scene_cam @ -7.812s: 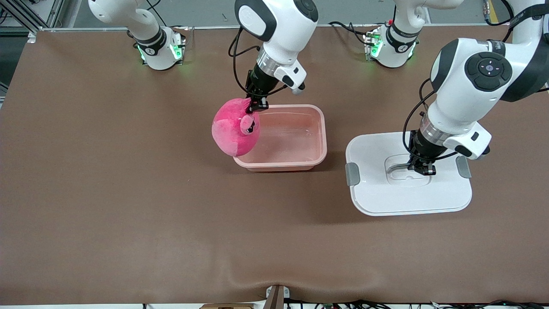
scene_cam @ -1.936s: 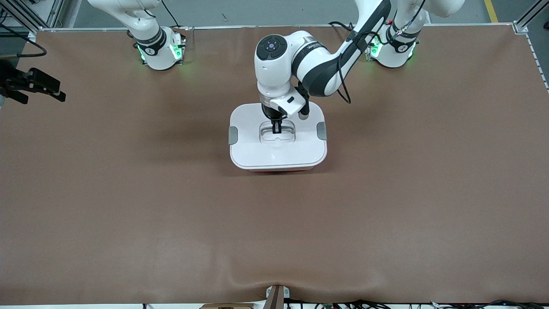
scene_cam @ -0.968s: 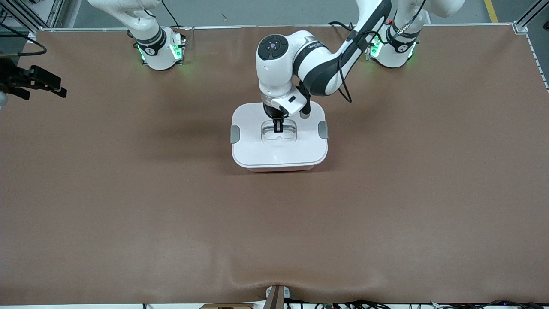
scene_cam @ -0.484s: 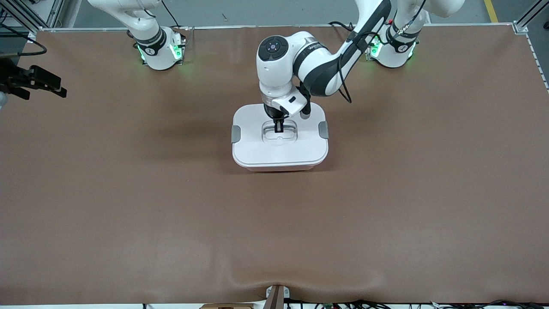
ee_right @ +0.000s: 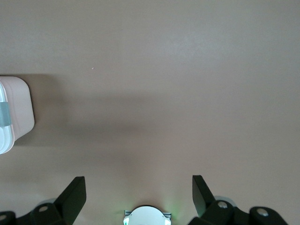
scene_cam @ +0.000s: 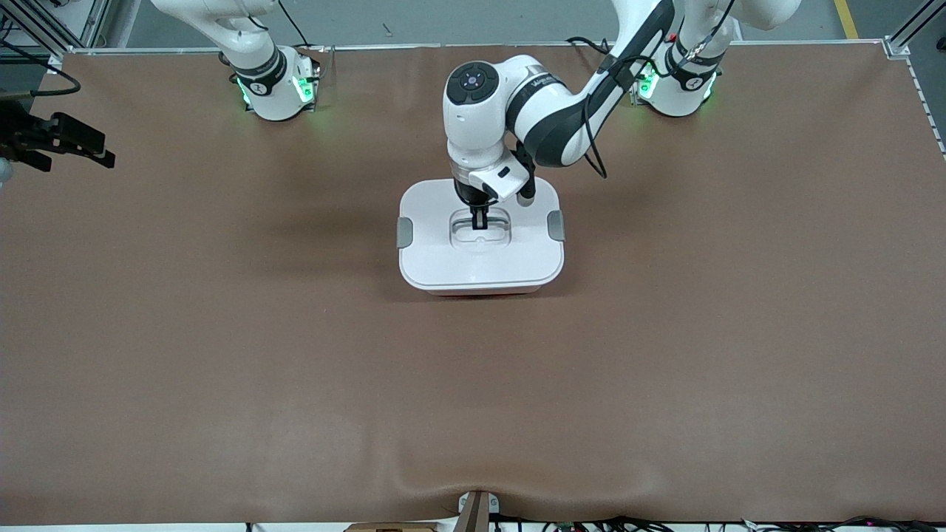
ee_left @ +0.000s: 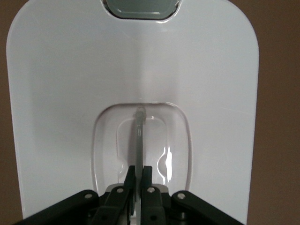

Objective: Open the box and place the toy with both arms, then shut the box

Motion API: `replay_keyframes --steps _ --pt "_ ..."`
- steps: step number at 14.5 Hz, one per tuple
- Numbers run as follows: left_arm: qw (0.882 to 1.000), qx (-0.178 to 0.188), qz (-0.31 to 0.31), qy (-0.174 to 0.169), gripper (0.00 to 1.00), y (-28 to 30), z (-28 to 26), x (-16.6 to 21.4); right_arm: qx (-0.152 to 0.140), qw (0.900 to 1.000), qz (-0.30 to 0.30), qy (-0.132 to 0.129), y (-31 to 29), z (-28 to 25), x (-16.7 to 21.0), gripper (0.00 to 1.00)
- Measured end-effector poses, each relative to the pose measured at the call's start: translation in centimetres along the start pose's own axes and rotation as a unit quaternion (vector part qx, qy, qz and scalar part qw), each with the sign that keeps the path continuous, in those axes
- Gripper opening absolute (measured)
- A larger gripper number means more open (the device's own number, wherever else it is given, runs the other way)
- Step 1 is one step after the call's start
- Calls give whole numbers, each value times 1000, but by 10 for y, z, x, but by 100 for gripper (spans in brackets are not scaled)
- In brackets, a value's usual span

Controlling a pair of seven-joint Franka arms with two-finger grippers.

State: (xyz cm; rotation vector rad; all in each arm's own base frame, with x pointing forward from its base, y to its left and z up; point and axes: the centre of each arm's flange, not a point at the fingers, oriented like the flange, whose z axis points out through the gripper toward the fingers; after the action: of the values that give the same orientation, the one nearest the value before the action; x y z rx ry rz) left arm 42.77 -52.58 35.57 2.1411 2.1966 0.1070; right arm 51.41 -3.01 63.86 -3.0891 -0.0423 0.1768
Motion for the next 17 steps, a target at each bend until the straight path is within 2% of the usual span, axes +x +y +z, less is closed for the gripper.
replay_keyframes --steps 13,15,17 --pt "1000 3 2 3 7 -3 5 1 0 1000 0 0 0 0 0 100" --pt "1000 -1 1 -2 20 -1 1 -1 0 1000 0 0 0 0 0 100" --pt "1000 -7 0 -9 41 4 -11 -3 0 1000 0 0 0 0 0 100"
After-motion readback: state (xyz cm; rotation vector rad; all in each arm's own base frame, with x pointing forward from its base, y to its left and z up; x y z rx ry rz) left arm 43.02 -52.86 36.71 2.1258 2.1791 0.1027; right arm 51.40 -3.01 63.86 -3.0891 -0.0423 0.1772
